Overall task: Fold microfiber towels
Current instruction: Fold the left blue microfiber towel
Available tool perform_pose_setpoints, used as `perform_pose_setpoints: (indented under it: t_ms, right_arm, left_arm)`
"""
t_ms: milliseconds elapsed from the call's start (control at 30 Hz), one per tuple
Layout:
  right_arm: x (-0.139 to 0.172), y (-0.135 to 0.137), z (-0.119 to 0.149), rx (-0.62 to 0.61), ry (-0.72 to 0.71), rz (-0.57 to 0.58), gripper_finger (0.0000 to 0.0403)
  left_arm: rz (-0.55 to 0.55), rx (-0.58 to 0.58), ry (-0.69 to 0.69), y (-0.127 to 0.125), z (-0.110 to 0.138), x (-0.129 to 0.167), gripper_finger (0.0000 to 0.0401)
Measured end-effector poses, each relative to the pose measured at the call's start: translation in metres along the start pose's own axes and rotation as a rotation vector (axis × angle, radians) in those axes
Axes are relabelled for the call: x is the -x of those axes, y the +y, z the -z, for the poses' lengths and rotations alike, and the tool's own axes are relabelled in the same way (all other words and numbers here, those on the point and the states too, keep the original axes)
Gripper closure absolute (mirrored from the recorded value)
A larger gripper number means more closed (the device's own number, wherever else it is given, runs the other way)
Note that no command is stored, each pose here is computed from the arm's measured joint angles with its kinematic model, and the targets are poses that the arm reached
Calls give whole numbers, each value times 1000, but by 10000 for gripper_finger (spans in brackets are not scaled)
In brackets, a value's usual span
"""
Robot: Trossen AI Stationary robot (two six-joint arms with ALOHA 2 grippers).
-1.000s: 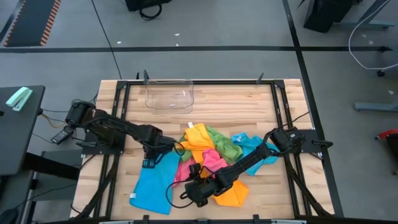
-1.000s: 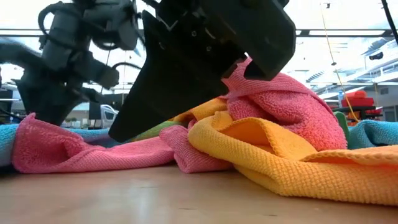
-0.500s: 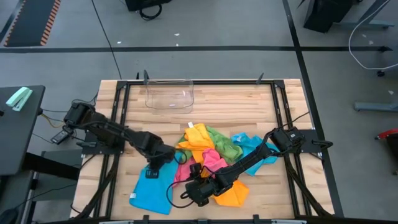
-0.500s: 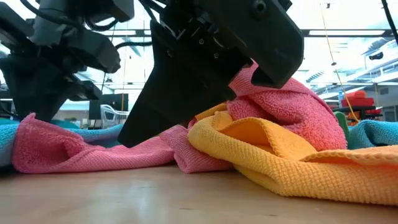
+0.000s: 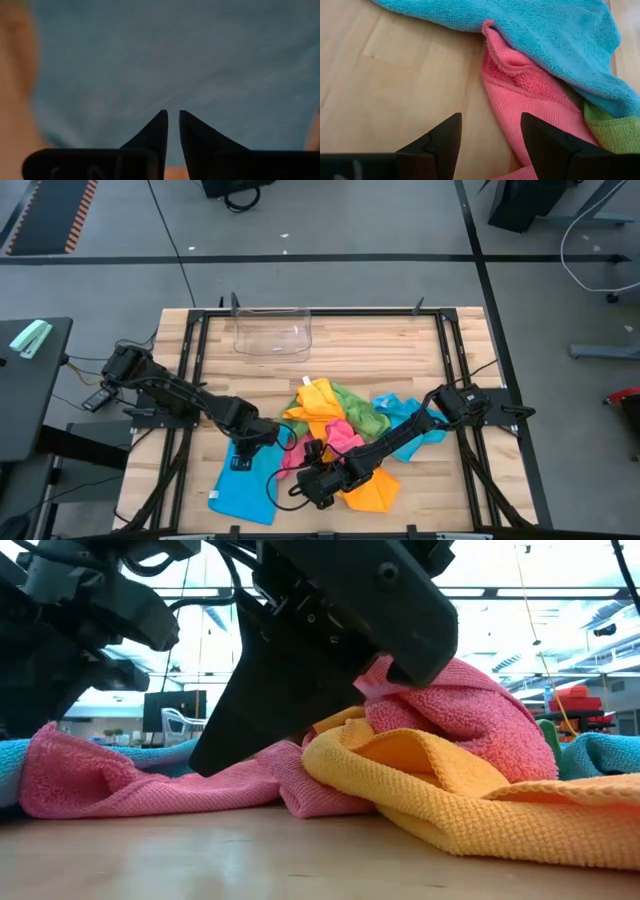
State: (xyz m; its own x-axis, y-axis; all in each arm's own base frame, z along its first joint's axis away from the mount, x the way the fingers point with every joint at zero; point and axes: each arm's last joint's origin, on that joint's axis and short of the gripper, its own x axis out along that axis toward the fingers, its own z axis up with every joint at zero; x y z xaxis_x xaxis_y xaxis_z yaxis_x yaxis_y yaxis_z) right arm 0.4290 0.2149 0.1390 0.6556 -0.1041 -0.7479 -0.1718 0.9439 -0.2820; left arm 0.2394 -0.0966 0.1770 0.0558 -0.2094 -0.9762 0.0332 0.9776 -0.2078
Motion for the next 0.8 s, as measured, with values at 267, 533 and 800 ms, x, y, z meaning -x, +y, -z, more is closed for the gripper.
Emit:
perform_pose_setpoints:
  t_ms: [267,533,800]
  right_arm:
    - [-2,-5,0,-11,2,7,190]
    - [-2,-4,0,-5,4,-22,190]
    - [-3,-7,0,-14,5,-20,190]
  left_arm:
    - [-277,23,81,17,16,-4,324]
    - [-307,29,178,39,36,-23,282]
    - [-289,44,129,41,31,-26,276]
